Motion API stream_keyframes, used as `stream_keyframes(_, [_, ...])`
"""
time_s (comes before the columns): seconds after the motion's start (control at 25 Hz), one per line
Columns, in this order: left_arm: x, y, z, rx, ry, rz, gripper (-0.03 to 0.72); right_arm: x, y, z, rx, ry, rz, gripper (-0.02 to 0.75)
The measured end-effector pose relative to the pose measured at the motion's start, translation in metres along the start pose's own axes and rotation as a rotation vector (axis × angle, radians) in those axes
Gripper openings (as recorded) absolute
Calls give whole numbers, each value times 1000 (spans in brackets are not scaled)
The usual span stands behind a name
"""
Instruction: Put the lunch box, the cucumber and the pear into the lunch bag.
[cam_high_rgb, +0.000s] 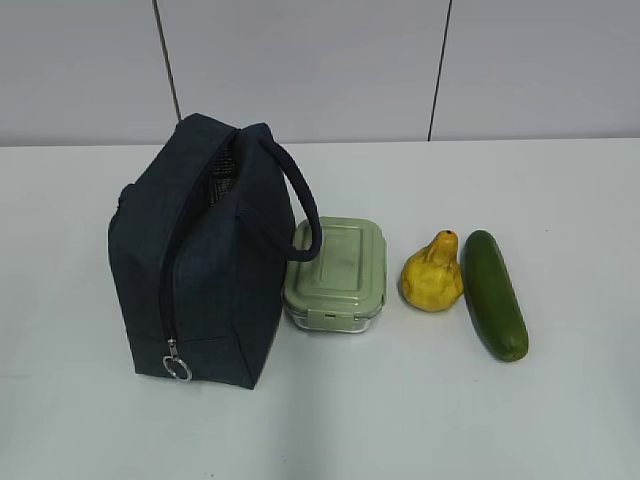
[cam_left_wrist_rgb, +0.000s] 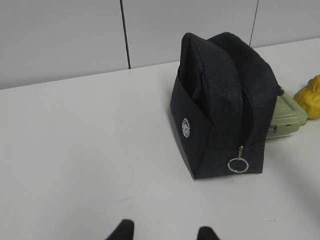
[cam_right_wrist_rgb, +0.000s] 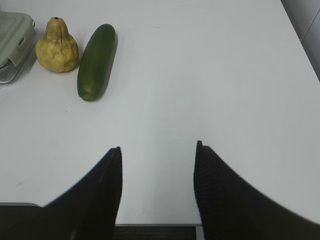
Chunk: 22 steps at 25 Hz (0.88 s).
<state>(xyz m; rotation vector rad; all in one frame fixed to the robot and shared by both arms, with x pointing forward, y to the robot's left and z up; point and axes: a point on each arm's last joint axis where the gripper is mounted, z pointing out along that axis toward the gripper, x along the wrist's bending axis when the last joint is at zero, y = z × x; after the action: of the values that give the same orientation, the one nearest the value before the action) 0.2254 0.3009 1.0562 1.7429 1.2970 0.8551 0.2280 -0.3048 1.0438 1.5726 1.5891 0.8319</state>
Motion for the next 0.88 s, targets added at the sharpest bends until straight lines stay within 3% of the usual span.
stream_keyframes(0.32, [0,0,0,3,0,0,241,0,0,0,0,0,0,371])
stream_keyframes(0.48, [-1,5,9,63,-22,-9,241,0,3,2,25,1,10,371])
stream_keyframes(0.88, [-10,46,41,205,-181,-119,241,12,27,31,221,114,85,371])
